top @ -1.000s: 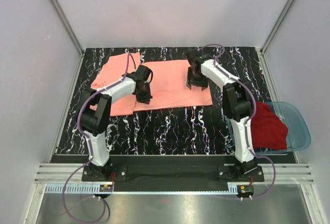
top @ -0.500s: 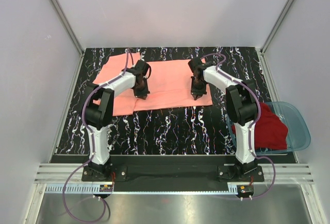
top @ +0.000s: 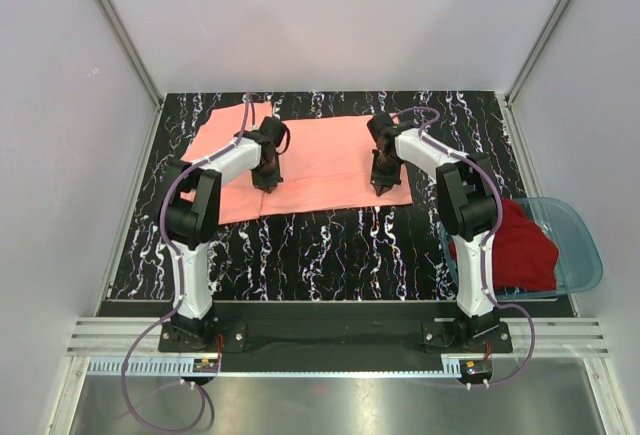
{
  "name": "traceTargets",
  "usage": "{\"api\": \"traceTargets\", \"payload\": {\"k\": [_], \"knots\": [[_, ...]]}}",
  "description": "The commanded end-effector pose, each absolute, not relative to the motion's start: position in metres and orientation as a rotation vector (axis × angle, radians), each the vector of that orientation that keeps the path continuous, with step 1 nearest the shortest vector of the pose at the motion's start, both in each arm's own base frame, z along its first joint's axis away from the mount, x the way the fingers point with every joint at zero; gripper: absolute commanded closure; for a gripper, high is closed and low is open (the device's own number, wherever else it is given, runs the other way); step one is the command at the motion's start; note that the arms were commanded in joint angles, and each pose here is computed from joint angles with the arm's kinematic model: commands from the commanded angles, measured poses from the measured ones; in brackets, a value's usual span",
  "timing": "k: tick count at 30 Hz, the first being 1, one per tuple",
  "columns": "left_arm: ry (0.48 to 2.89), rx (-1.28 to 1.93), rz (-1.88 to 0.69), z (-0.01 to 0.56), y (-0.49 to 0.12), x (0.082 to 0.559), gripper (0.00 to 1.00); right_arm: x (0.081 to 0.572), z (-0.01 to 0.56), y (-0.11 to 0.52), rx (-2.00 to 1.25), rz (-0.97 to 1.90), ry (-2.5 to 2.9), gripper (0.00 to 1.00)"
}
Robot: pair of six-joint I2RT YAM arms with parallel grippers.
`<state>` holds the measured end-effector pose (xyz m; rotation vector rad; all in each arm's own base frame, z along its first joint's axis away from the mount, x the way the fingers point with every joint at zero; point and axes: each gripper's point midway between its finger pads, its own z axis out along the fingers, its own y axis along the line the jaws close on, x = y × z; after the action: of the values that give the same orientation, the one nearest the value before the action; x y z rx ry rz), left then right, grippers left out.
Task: Fold and stack the t-shirts
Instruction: Fold the tshirt
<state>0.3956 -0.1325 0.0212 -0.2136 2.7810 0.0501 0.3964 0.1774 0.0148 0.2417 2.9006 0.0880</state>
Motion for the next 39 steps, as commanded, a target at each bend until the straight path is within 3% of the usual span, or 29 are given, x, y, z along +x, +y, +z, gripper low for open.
{"api": "traceTargets", "payload": {"k": [1,11,16,21,26,28,32,39], "knots": [[2.722,-0.208,0.141,0.030,-0.114,0.419,1.00,0.398,0.015,0.177,0.273,0.105,2.897,0.99],[2.641,-0.137,0.126,0.039,-0.121,0.464,1.00,0.395,0.011,0.180,0.277,0.124,2.919,0.99],[2.613,-0.147,0.039,0.066,-0.129,0.457,1.00,0.397,0.015,0.181,0.261,0.132,2.914,0.98],[2.566,-0.193,-0.078,0.122,-0.124,0.419,0.76,0.406,0.037,0.186,0.221,0.157,2.863,0.91],[2.453,-0.429,-0.036,0.167,-0.037,0.392,0.62,0.426,0.079,0.213,0.161,0.244,2.763,0.73],[2.430,-0.514,-0.026,0.167,-0.006,0.384,0.62,0.430,0.087,0.231,0.113,0.297,2.729,0.69],[2.400,-0.783,-0.051,0.153,0.058,0.352,0.70,0.429,0.082,0.261,0.107,0.441,2.749,0.68],[2.338,-0.969,-0.194,0.144,0.077,0.318,0.67,0.417,0.044,0.269,0.034,0.316,2.836,0.59]]}}
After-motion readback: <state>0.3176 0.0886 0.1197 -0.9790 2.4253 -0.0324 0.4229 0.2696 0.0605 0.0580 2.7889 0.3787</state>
